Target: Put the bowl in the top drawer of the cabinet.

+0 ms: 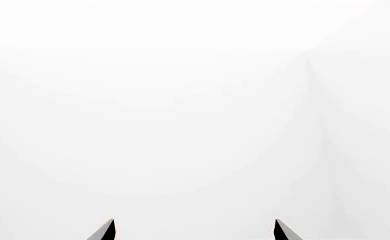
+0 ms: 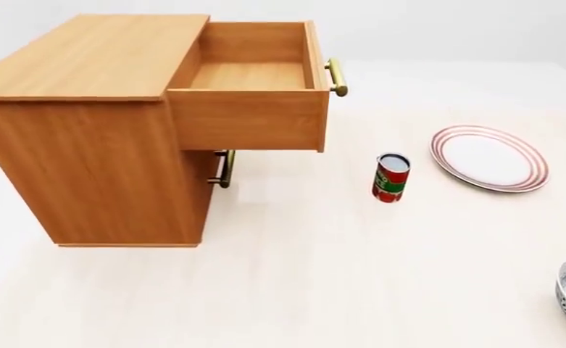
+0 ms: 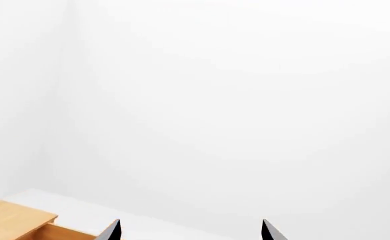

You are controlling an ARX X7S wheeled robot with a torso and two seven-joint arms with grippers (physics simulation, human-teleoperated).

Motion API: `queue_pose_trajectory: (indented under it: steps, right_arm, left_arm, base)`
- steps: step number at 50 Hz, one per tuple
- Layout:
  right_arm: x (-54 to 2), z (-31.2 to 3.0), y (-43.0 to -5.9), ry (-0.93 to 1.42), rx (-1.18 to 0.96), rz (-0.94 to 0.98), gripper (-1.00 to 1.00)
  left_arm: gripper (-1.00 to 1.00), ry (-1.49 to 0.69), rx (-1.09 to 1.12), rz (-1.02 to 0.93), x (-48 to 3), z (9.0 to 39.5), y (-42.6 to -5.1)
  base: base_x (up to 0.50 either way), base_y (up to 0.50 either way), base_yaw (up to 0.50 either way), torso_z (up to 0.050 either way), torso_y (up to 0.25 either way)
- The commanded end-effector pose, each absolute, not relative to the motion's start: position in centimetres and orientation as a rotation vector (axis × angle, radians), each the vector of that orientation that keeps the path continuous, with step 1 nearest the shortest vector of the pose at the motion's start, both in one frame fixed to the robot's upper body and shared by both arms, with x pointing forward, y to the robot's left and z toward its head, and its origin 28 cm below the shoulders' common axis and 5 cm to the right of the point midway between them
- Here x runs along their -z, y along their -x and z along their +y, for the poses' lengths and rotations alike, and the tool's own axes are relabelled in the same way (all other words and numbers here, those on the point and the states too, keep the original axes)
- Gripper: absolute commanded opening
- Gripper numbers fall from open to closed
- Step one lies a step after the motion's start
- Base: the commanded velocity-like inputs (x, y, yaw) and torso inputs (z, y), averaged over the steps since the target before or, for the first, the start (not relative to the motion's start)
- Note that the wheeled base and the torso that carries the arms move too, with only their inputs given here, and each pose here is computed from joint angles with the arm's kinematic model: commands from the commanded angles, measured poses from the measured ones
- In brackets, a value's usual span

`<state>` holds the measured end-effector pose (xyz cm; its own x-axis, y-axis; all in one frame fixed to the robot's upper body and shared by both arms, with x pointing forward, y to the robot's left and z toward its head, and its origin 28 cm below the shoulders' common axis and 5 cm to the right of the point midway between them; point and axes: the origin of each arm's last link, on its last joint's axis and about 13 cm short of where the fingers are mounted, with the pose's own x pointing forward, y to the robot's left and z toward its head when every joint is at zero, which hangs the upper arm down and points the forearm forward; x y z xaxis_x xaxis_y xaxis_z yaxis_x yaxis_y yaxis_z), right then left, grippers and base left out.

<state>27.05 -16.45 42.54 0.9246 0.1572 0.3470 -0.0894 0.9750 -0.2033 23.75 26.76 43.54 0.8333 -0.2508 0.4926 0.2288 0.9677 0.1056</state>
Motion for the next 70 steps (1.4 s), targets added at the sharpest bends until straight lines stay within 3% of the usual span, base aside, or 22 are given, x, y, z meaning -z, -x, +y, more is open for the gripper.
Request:
queue_pose_trajectory:
  steps: [1,25,35,55,70]
  right_arm:
    - [-42.6,-16.5,-26.7,0.185,-0.133,-0.372,1.00]
    - [-42.7,-16.8,-26.5,0.195,-0.115,-0.353,1.00]
    - [-44.4,-19.3,-25.5,0.279,-0.058,-0.172,1.00]
    - [-47.3,-26.3,-31.6,0.466,-0.011,0.159,1.00]
    - [-44.4,-28.2,-29.1,0.676,-0.193,0.515,1.00]
  left_arm:
    - [1.00,-0.040,0.250,-0.534,-43.4,26.8,-23.8]
    - [1.00,-0.037,0.259,-0.536,-44.3,26.7,-22.4]
    - [1.00,-0.033,0.265,-0.534,-44.2,26.8,-22.9]
    - [1.00,-0.035,0.303,-0.554,-44.7,26.4,-23.8]
    - [1.00,-0.039,0.317,-0.553,-45.0,26.2,-23.5]
  base:
    - [0.34,-0.03,0.00,0.000,0.000]
    - [0.29,-0.02,0.00,0.000,0.001]
    - [0.00,0.00,0.00,0.000,0.000]
    - [0.00,0.00,0.00,0.000,0.000]
    - [0.00,0.00,0.00,0.000,0.000]
